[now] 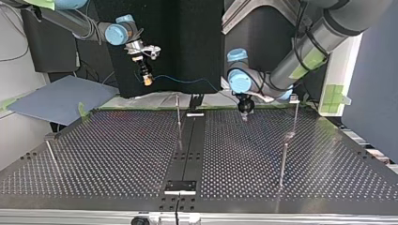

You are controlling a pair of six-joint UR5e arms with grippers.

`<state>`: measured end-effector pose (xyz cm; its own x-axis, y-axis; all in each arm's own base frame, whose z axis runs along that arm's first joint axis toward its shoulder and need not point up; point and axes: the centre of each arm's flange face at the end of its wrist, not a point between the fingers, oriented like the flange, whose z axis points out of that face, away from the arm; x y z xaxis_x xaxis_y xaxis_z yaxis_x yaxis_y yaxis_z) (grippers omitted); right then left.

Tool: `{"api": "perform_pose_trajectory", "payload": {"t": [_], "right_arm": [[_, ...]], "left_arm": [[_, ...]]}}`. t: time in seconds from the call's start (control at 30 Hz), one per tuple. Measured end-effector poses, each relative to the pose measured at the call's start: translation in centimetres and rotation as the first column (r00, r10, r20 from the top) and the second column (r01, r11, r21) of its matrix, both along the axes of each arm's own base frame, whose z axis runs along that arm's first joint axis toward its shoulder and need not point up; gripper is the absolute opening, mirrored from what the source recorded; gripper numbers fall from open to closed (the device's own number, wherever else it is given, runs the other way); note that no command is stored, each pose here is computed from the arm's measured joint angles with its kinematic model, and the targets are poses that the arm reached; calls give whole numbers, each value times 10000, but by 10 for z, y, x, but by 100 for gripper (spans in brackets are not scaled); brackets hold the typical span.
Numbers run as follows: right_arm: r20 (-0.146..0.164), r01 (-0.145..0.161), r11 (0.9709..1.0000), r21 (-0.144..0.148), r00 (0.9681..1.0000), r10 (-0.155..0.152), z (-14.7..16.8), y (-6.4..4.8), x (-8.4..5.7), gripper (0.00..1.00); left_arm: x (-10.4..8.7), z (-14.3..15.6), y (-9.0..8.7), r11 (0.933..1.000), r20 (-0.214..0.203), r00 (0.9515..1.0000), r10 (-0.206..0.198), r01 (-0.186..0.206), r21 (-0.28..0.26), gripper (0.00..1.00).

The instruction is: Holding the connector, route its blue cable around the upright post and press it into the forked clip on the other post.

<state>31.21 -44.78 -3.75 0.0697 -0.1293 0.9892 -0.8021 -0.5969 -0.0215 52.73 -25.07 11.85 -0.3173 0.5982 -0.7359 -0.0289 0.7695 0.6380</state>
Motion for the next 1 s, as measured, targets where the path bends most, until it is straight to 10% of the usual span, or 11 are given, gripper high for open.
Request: {"api": "perform_pose_trajectory", "payload": {"t": [1.0], "right_arm": [[-1,-58,10000,25,10000,58,0,2,2,0]], "left_arm": [[-9,-83,-7,9992,-1112,9936,-185,222,319,99]]}}
